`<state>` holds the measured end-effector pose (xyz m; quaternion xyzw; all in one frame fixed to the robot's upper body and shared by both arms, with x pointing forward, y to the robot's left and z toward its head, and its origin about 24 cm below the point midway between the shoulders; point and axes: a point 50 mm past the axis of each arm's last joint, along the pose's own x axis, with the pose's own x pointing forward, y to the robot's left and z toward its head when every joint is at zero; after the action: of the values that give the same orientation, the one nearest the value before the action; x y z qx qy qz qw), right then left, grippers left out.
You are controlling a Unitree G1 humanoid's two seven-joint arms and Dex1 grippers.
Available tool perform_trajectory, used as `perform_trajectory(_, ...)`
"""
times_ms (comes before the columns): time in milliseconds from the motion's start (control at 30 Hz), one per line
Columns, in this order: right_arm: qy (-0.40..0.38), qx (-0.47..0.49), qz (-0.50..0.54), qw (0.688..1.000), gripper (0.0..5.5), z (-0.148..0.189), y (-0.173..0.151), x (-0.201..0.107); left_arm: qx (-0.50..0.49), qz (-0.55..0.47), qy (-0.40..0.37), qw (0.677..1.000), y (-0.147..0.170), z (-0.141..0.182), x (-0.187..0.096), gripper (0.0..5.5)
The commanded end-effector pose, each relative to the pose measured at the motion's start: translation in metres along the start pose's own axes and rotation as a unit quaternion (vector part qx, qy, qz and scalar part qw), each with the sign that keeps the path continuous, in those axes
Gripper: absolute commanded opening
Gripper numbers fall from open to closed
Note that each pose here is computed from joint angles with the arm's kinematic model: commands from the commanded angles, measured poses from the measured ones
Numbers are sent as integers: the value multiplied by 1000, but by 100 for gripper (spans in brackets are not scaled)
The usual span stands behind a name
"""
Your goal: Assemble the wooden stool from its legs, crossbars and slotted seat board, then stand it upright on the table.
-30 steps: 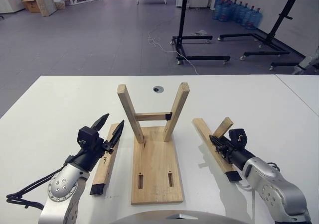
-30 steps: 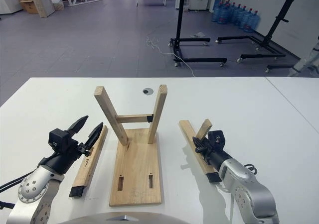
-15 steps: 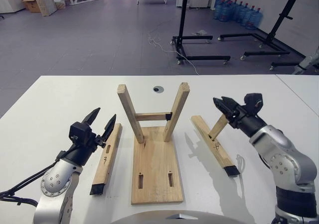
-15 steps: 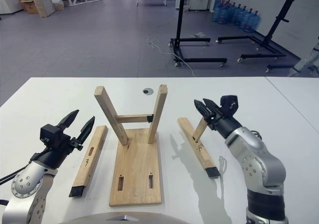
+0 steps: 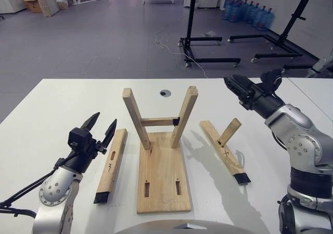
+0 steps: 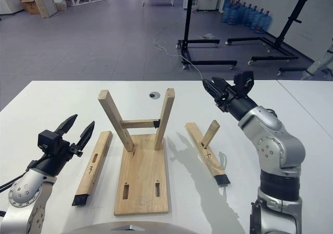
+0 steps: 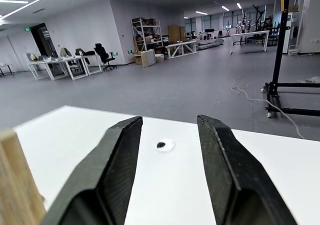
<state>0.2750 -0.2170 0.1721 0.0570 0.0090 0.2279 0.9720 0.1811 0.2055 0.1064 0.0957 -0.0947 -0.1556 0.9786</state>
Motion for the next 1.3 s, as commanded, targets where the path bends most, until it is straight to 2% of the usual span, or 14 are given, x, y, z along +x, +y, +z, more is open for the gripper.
perform_trajectory(33, 102, 1, -9, 995, 200, -60, 4, -9, 3, -20, 2, 1000, -3, -1, 6, 284)
perform_trajectory(100, 121, 17, -24, 992, 200, -79, 4, -14, 1, -27, 4, 1000, -4, -2, 7, 284)
perform_trajectory(167, 107, 39, -29, 993, 200, -77, 4, -13, 1, -26, 7, 1000, -3, -3, 5, 284)
perform_trajectory(400, 19, 57, -69, 996, 200, -36, -13, -12, -3, -21, 15, 1000, -5, -6, -1, 284)
perform_trajectory(600, -34, 5, -127, 991, 200, 5, -46, -8, -7, -25, 14, 1000, -8, -5, -6, 284)
perform_trajectory(633, -28, 0, -139, 990, 200, 4, -53, -10, -8, -25, 14, 1000, -9, -5, -7, 284)
perform_trajectory(700, 27, -15, -158, 987, 200, -17, -62, -24, -10, -20, 15, 1000, -12, -5, -10, 284)
perform_trajectory(767, 101, -7, -200, 975, 200, -53, -62, -48, -15, -16, 17, 1000, -14, -5, -11, 284)
perform_trajectory(833, 170, -5, -214, 962, 200, -86, -48, -76, -22, -16, 19, 999, -19, -6, -13, 284)
perform_trajectory(900, 206, 7, -188, 960, 233, -102, -26, -97, -27, -17, 23, 999, -23, -7, -14, 284)
perform_trajectory(1000, 223, 15, -153, 963, 285, -100, -9, -114, -28, -8, 29, 999, -26, -5, -20, 284)
perform_trajectory(1167, 227, 27, -103, 968, 363, -92, 5, -115, -29, -2, 34, 999, -28, -4, -24, 284)
perform_trajectory(1300, 272, 8, -68, 960, 380, -104, 12, -110, -35, 5, 32, 999, -30, -3, -24, 284)
